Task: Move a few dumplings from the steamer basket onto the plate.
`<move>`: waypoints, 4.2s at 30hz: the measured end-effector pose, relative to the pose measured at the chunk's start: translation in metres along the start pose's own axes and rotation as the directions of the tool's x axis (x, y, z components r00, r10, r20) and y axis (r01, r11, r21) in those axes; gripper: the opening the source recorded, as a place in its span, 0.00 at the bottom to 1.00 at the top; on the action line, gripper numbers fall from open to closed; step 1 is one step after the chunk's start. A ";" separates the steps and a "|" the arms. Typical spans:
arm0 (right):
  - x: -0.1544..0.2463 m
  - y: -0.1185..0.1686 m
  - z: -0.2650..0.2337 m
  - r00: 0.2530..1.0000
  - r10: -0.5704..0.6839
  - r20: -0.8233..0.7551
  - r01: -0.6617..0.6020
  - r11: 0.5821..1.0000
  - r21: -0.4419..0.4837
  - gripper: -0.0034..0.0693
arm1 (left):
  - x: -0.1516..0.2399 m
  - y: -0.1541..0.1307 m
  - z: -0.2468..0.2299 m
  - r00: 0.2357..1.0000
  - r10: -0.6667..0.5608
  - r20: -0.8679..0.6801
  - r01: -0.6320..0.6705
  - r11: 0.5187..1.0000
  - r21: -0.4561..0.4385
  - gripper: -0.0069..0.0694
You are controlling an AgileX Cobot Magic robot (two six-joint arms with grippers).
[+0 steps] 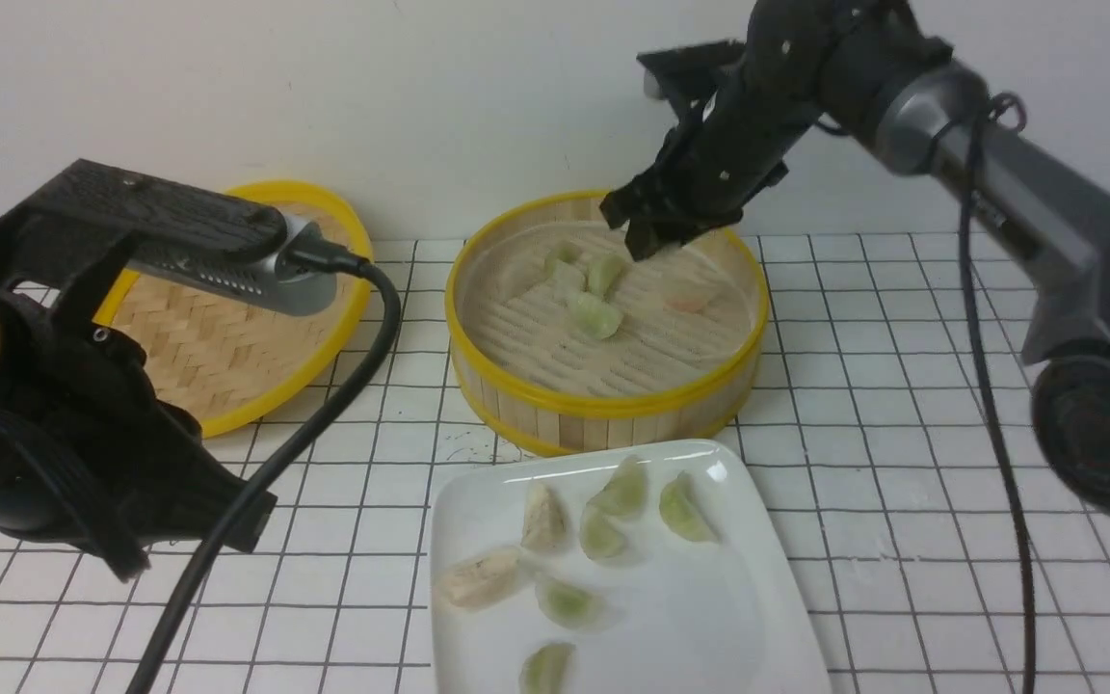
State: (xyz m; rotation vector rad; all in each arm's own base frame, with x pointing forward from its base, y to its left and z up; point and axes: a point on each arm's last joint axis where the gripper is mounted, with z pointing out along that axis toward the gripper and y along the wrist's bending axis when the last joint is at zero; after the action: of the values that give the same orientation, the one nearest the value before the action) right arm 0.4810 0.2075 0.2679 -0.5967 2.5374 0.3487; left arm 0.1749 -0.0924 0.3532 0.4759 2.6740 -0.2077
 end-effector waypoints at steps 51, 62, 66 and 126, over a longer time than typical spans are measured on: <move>0.020 -0.023 0.071 0.989 -0.146 -0.021 0.147 0.976 0.163 0.81 | 0.000 0.000 0.000 1.000 0.000 -0.007 0.000 1.000 -0.001 0.08; 0.029 -0.029 0.086 0.984 -0.124 -0.132 0.143 0.978 0.150 0.30 | 0.001 0.000 0.000 1.000 0.000 -0.017 0.000 1.000 -0.002 0.08; 0.015 -0.022 0.056 0.992 -0.080 -0.099 0.094 0.985 0.143 0.30 | 0.001 0.000 0.000 1.000 -0.001 -0.017 0.001 1.000 0.001 0.08; 0.374 0.062 -0.372 0.397 0.097 0.912 0.019 0.993 -0.114 0.03 | -0.017 -0.015 -0.002 0.983 -0.070 0.169 0.040 0.984 0.174 0.08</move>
State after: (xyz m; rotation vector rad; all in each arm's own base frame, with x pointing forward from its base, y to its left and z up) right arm 0.0064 0.0014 0.3902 -0.2317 1.4169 0.6283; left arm 0.1830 -0.1109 0.3631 0.4151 2.5106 -0.4755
